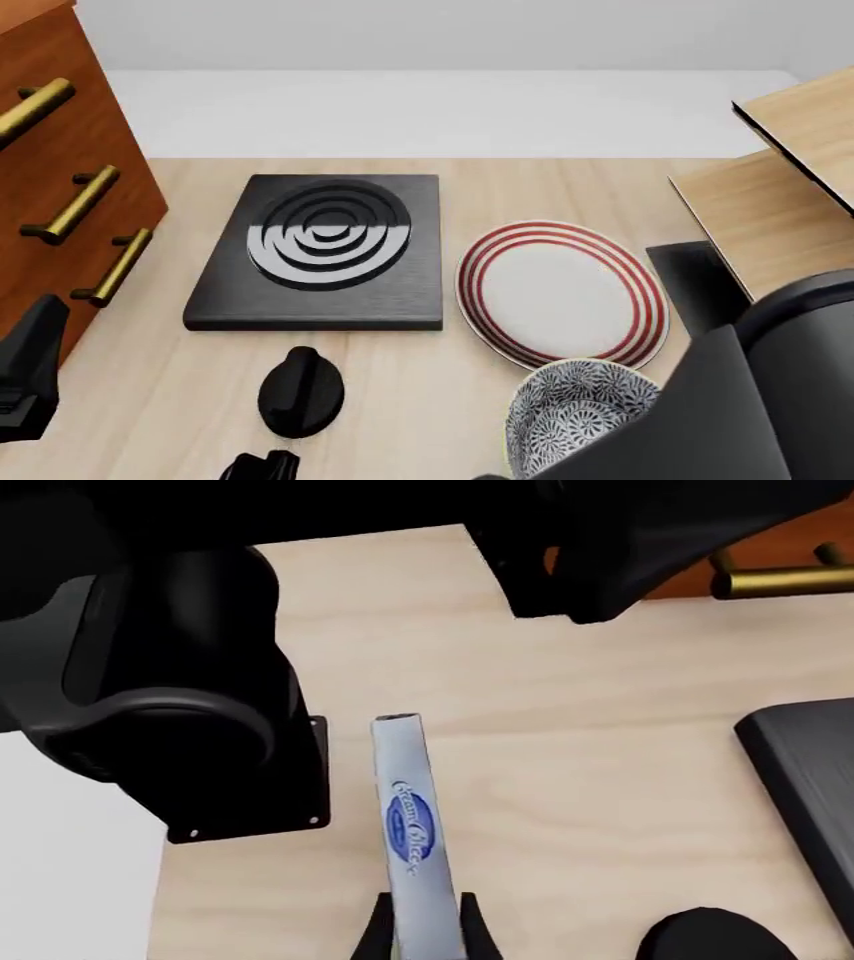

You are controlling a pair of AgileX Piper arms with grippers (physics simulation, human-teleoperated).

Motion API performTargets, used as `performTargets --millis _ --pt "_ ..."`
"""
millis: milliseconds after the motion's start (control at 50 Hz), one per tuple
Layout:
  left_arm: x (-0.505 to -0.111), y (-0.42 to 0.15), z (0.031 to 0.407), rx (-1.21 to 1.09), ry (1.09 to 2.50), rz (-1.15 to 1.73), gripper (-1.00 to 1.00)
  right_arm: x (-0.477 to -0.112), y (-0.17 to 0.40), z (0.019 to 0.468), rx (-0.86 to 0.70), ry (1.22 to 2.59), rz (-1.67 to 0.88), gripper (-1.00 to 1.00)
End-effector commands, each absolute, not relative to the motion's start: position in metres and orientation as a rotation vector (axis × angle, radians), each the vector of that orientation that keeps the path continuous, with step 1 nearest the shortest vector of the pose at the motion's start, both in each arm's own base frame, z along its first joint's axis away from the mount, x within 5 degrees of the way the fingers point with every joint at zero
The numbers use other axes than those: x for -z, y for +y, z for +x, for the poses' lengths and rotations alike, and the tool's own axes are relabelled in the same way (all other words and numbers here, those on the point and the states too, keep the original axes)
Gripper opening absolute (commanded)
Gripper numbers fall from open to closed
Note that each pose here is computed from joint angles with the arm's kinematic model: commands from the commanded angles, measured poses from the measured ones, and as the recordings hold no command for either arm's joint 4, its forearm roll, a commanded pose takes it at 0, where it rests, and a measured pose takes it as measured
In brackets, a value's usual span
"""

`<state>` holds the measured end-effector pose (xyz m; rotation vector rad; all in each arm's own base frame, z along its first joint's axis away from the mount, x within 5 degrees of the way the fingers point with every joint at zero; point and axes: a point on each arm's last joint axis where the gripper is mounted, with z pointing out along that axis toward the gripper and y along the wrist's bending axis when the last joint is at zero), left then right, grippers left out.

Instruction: Pick up the cream cheese and put it in the bowl.

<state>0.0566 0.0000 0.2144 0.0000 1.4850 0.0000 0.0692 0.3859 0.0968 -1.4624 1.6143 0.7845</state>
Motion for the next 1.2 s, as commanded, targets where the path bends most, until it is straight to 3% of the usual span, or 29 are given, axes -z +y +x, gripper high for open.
performTargets --millis 20,1200 --pt "-0.214 0.0 0.057 0.0 1.485 0.0 1.0 -0.099 0.386 0.068 -0.785 1.61 -1.465 -1.0" --pt "-0.214 0.0 0.057 0.0 1.485 0.0 1.0 -0.164 0.313 0.068 -0.756 1.541 -1.434 -1.0"
